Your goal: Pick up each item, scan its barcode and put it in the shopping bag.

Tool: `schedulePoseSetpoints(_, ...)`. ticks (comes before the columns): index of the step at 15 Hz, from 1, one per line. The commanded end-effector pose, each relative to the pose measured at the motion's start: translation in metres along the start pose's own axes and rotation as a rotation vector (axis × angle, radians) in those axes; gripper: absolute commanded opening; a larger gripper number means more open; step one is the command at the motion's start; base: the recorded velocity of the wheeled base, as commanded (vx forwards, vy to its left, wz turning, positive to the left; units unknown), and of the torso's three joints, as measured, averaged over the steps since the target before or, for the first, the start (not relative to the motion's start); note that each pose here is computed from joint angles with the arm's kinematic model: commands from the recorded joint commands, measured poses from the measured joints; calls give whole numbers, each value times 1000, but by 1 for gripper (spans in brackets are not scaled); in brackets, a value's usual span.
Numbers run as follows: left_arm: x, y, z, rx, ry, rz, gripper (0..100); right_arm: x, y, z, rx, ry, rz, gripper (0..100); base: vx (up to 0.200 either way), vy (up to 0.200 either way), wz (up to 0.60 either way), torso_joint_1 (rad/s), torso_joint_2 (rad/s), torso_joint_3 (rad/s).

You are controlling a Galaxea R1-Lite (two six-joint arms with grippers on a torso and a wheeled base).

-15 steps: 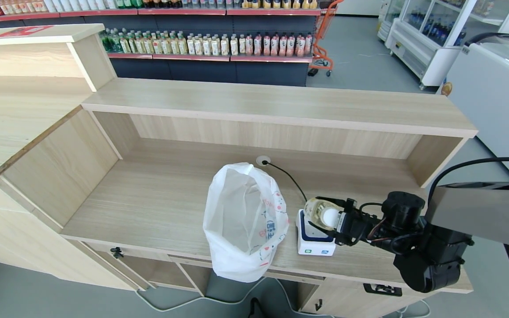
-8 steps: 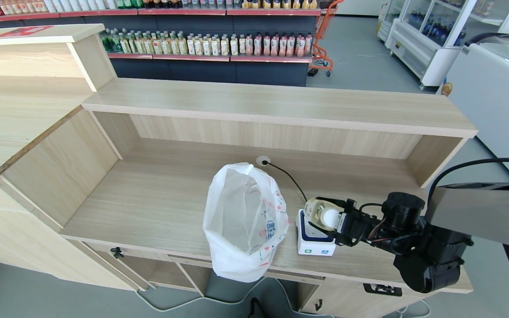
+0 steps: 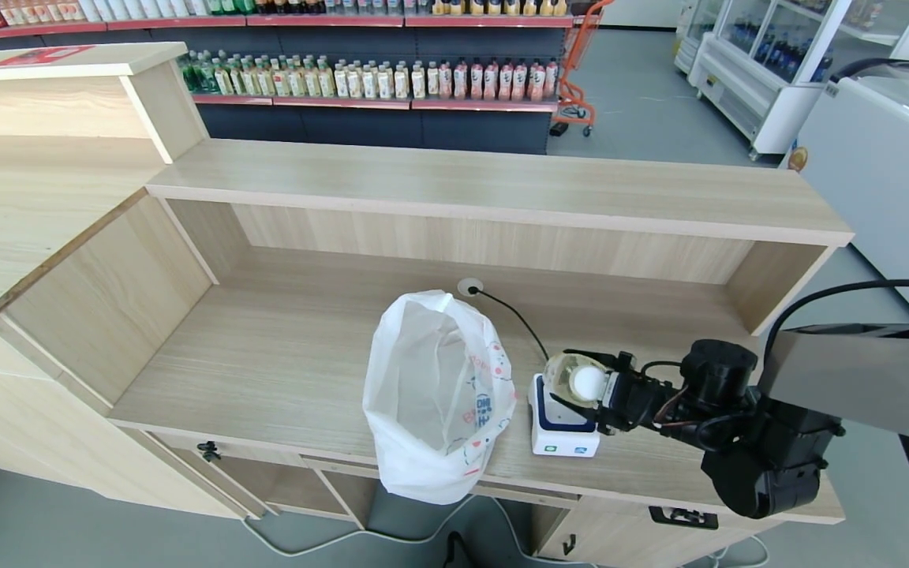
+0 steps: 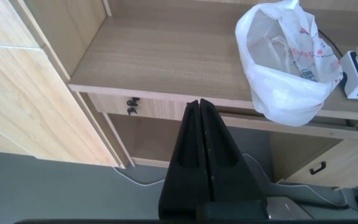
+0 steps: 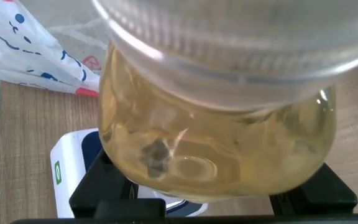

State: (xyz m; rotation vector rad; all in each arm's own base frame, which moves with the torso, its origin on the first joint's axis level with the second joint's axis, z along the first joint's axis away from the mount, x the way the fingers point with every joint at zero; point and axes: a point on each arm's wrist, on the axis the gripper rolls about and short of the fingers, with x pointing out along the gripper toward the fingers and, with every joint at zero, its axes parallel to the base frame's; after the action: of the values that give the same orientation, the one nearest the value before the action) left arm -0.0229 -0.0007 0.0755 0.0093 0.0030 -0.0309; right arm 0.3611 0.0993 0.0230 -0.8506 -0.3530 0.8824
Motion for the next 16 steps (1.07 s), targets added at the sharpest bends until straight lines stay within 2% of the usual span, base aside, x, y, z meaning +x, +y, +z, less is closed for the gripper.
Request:
schedulePoseSetpoints(1,0,0,0,0,1,0,0,-5,-34,36,51,-50,-102,0,0,0,0,0,0,0)
schedulePoseSetpoints(4,0,0,0,0,0,0,0,-25,-76,83,255,-33,-253,0,0,0,0,0,0,0)
schedulePoseSetpoints(6,0,0,0,0,0,0,0,-45,-91,109,423,23,-343,0,0,0,0,0,0,0)
schedulePoseSetpoints(7,0,0,0,0,0,0,0,-45,-91,109,423,23,-343,0,0,0,0,0,0,0)
schedulePoseSetpoints(8,0,0,0,0,1,0,0,-64,-89,122,589,114,-462,0,0,0,0,0,0,0)
schedulePoseSetpoints(10,0,0,0,0,0,0,0,-75,-83,124,703,155,-543,0,0,0,0,0,0,0)
schedulePoseSetpoints(14,0,0,0,0,0,0,0,-88,-71,124,808,205,-534,0,0,0,0,0,0,0)
schedulePoseSetpoints(16,0,0,0,0,1,0,0,-91,-69,125,819,217,-537,0,0,0,0,0,0,0)
